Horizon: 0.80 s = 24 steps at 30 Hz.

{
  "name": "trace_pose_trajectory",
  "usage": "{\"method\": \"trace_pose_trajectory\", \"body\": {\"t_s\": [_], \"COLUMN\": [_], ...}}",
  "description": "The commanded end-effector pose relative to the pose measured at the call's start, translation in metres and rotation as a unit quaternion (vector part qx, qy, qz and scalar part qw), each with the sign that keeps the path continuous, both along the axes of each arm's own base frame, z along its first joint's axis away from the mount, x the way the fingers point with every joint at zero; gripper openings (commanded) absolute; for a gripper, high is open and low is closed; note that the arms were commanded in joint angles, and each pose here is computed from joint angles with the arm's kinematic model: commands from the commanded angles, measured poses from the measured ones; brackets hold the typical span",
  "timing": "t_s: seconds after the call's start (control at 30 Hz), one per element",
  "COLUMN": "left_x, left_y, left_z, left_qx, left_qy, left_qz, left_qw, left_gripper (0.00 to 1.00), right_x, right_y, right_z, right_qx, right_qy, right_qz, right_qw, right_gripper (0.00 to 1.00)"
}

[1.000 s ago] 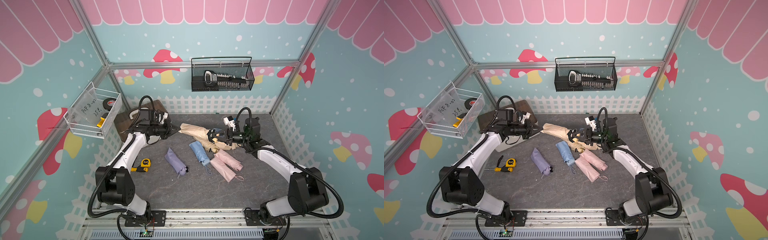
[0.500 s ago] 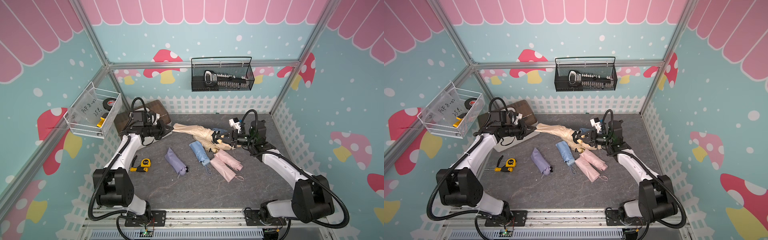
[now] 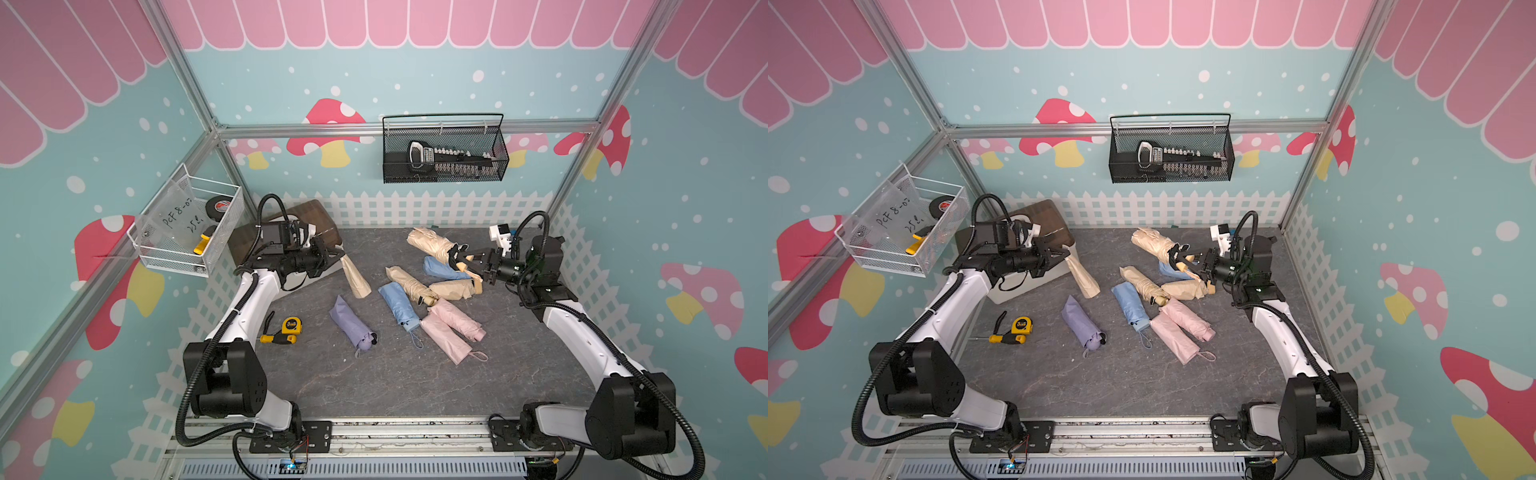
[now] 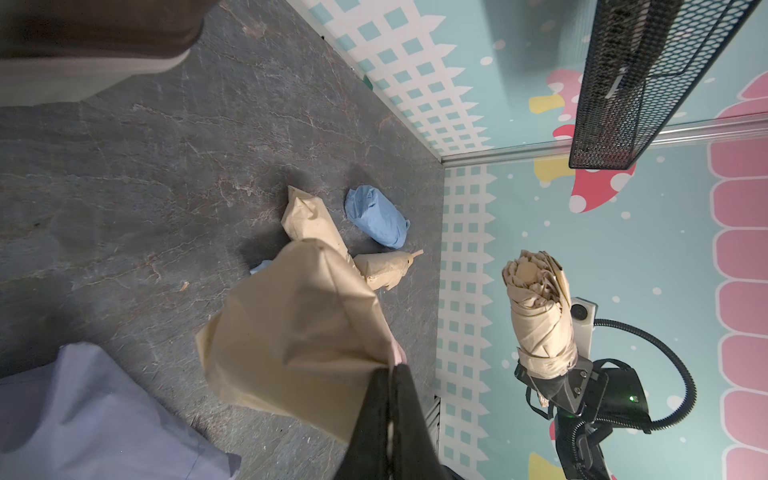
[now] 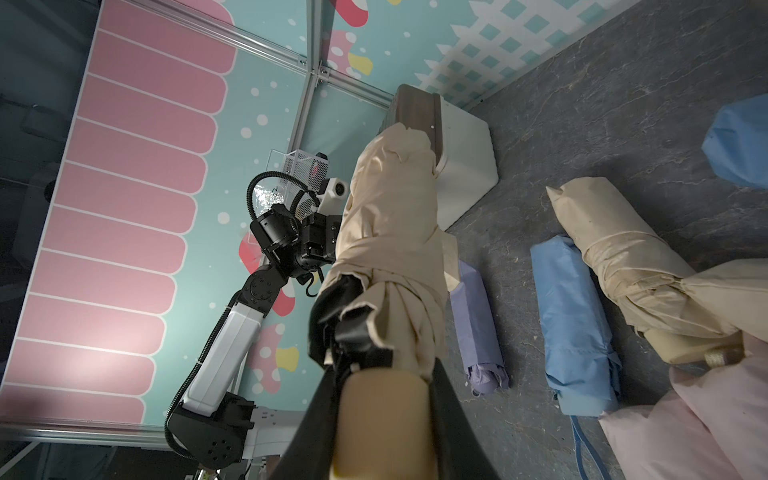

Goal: Take umbrellas out of sleeves
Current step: Place the umbrella sleeve at the center of the board.

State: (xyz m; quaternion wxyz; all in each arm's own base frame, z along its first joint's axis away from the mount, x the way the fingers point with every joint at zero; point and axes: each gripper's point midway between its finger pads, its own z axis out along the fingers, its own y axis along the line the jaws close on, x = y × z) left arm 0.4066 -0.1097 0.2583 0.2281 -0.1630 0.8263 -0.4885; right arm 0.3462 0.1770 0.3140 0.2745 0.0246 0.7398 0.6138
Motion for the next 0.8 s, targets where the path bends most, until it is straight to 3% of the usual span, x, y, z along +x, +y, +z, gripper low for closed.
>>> {"method": "trace_pose_trajectory", "body": {"t_s": [0.0,0.17,0.3,0.43,0.6,0.77], "left_x": [-0.003,0.006,0.021,0.028,0.029,0.025], "left_y": [-0.008,-0.039,-0.088,-0.147,-0.226,-0.314], "left_z": [0.020,0.031,0.037,0.037,0.030,0.023], "left_qx": [-0.027,-0.039,-0.059,-0.072,-0.105,-0.142], "left_qy": [-0.030,-0.051,-0.064,-0.068,-0.063,-0.062], "left_qz": [-0.014,-0.033,-0.064,-0.107,-0.163,-0.228], "left_qw": [0.999,0.997,0.994,0.989,0.979,0.961], "left_gripper": [0.00,0.00,0.00,0.00,0.00,0.00], "right_x": [-0.003,-0.001,0.003,0.013,0.001,-0.023], "right_y": [0.005,0.006,0.003,-0.021,-0.078,-0.118], "right_z": [0.031,0.028,0.029,0.024,0.019,0.017], "right_qx": [0.006,0.004,0.002,-0.023,-0.109,-0.160], "right_qy": [-0.056,-0.056,-0.055,-0.065,-0.068,-0.057], "right_qz": [0.019,0.016,0.004,-0.086,-0.245,-0.335], "right_qw": [0.998,0.998,0.998,0.994,0.961,0.927], "right_gripper": [0.00,0.00,0.00,0.00,0.00,0.00]}}
